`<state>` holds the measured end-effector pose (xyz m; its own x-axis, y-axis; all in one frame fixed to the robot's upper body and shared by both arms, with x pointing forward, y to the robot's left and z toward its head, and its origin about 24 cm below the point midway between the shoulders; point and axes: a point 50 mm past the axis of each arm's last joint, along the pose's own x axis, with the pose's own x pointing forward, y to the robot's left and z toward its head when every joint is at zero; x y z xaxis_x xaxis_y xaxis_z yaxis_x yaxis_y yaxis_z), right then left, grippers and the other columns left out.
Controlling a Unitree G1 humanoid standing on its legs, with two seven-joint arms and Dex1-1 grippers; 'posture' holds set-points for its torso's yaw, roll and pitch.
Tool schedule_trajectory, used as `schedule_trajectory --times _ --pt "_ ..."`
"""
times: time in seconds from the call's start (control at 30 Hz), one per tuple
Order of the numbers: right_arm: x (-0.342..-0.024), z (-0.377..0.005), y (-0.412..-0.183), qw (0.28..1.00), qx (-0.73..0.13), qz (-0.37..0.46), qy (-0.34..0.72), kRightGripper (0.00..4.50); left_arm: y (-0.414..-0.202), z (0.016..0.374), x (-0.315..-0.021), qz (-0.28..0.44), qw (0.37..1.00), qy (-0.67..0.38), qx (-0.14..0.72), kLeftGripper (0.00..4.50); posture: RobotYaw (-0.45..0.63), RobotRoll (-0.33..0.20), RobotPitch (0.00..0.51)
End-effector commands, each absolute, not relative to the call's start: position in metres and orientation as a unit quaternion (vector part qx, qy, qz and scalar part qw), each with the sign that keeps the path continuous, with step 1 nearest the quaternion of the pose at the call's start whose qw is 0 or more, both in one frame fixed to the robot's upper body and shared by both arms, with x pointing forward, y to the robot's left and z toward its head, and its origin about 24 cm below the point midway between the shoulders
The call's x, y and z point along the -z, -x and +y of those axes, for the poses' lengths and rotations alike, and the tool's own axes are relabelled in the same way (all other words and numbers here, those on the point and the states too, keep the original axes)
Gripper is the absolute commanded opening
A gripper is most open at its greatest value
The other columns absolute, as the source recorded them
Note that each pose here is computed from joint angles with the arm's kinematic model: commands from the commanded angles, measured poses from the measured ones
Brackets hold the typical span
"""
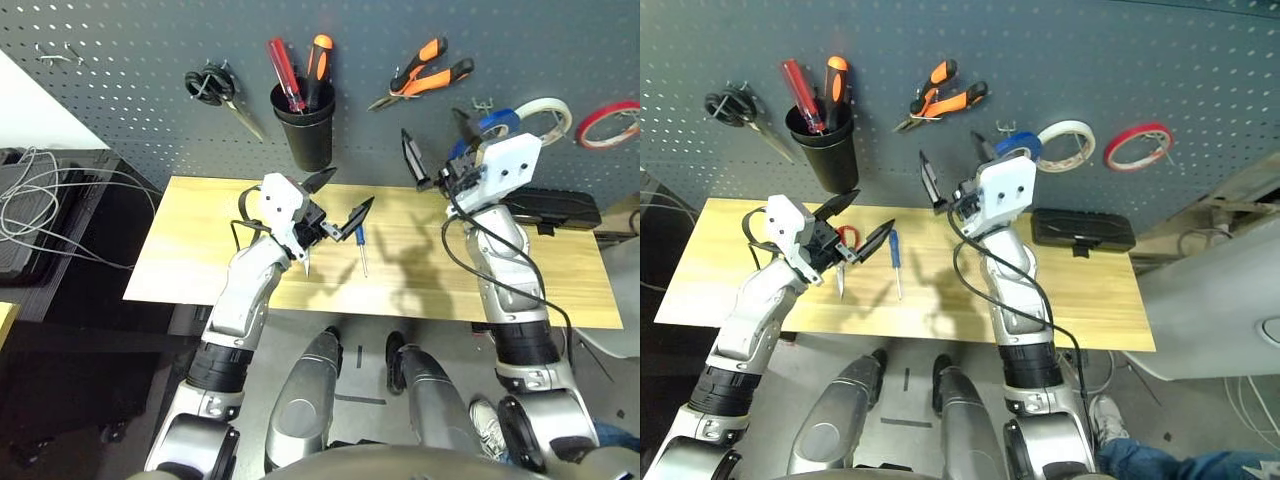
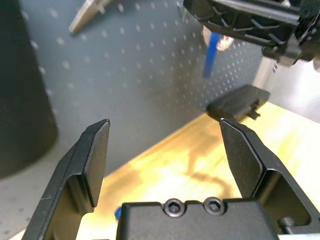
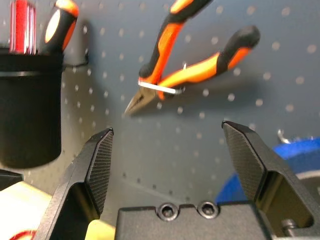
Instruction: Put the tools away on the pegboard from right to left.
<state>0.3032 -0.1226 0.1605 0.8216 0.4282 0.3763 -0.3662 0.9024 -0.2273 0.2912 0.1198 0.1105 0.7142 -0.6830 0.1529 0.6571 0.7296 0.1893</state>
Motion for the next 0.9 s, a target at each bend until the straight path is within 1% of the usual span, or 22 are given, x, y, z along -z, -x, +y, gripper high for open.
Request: schedule_trajectory --times 0.03,0.13,0.3,0.4,0.5,0.73,0.9 --pt "-0.137 -0.115 -0.302 0.958 -0.240 -0.140 0.068 4.48 -0.291 0.118 -0.097 -0.076 0.921 -0.074 0.376 4.50 0.15 0.000 0.278" --pt "-0.121 -0.116 -0.302 0.964 -0.237 -0.098 0.068 4.48 -0.294 0.116 -0.091 -0.059 0.919 -0.081 0.381 4.50 0.15 0.000 0.270" --pt "-0.099 -0.121 -0.302 0.969 -0.238 -0.029 0.066 4.48 -0.299 0.112 -0.086 -0.043 0.919 -0.088 0.383 4.50 0.15 0.000 0.273" --pt "-0.083 -0.133 -0.302 0.974 -0.215 0.018 0.061 4.48 -0.303 0.109 -0.081 -0.026 0.917 -0.095 0.385 4.50 0.15 0.000 0.278" --pt "-0.071 -0.148 -0.300 0.977 -0.198 0.048 0.071 4.48 -0.309 0.103 -0.070 0.011 0.916 -0.105 0.387 4.50 0.15 0.000 0.285" --pt "-0.060 -0.168 -0.296 0.978 -0.178 0.083 0.074 4.48 -0.327 0.089 -0.053 0.069 0.915 -0.134 0.374 4.50 0.13 0.000 0.298" --pt "-0.058 -0.173 -0.292 0.978 -0.174 0.093 0.072 4.48 -0.346 0.082 -0.046 0.110 0.922 -0.138 0.345 4.50 0.11 0.000 0.305"
